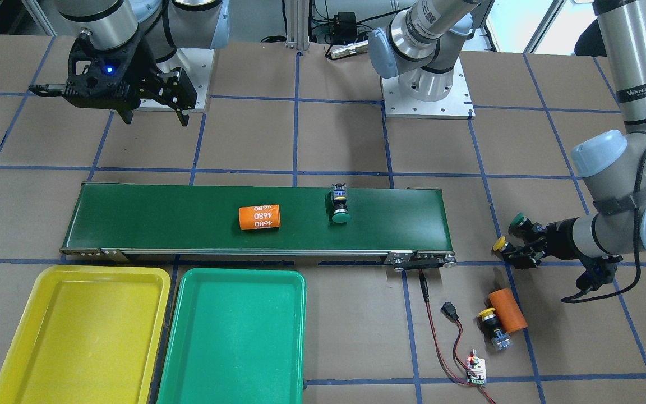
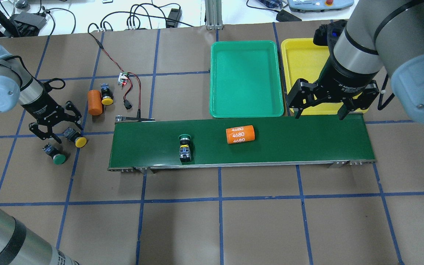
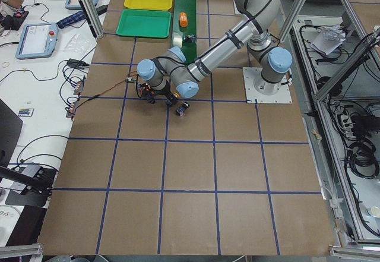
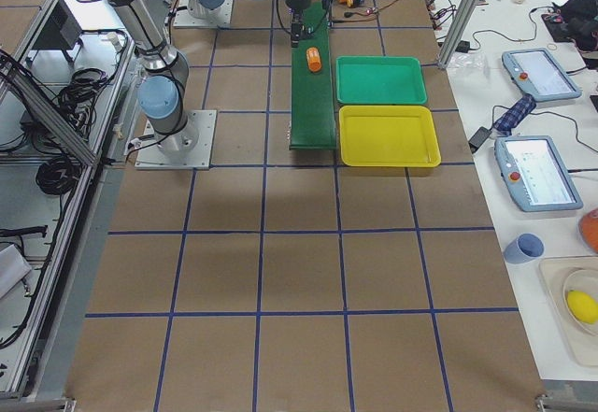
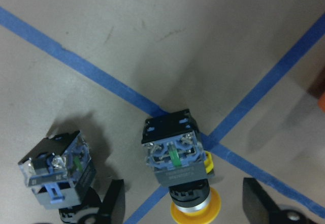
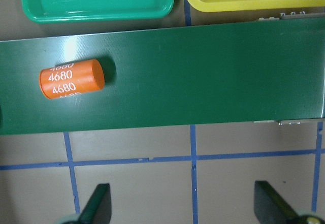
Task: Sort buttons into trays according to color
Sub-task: 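Grasp a yellow-capped button with the left gripper while right approaches belt, then place the yellow-capped button on the belt while right reaches green button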
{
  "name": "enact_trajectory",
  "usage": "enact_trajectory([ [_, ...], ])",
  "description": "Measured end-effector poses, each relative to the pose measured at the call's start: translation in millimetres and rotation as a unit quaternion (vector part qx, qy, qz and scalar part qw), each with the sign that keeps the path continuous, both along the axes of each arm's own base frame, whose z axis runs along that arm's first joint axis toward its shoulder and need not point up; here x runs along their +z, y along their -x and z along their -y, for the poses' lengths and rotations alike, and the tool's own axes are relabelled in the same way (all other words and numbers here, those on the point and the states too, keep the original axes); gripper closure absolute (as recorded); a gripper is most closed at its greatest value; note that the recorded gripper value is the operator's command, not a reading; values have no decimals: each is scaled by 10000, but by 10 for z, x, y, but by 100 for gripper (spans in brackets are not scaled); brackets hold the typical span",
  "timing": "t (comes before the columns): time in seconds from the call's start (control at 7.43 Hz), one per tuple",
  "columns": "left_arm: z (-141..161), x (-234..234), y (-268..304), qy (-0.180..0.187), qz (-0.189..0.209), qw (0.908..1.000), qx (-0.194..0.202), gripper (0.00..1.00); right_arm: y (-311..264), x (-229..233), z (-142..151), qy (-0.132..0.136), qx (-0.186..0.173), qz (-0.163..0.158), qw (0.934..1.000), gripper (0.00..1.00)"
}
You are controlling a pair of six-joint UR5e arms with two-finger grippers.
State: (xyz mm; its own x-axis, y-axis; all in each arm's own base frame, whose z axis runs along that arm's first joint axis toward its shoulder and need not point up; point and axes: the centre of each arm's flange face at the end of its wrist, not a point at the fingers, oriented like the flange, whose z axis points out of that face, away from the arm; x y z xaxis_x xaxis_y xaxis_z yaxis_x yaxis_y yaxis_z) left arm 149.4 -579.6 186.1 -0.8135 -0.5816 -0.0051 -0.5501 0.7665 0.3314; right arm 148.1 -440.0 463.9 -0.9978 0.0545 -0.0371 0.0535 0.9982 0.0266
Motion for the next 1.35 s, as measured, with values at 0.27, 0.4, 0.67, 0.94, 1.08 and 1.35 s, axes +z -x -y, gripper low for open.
enact_trajectory([
  [0.27, -15, -66, 11, 12, -5, 10000, -47, 22, -64, -105, 139, 98, 61, 4, 9999, 0],
  [0.4, -5, -103, 4, 32, 4, 10000, -48, 36, -108, -155, 166, 72, 99, 7, 9999, 0],
  [0.67, 26, -162, -13, 102, 30, 9999, -42, 82, -151, -244, 183, 46, 116, 11, 9999, 0],
  [0.94, 47, -162, -5, 165, 45, 9998, -49, 100, -188, -339, 186, 73, 70, 59, 9999, 0],
  [1.08, 63, -102, 15, 224, 69, 9997, -67, 100, -218, -360, 187, 82, 56, 143, 9998, 0],
  [1.35, 100, 156, 45, 421, 164, 9989, -116, 98, -248, -400, 185, 61, 31, 260, 9996, 0],
])
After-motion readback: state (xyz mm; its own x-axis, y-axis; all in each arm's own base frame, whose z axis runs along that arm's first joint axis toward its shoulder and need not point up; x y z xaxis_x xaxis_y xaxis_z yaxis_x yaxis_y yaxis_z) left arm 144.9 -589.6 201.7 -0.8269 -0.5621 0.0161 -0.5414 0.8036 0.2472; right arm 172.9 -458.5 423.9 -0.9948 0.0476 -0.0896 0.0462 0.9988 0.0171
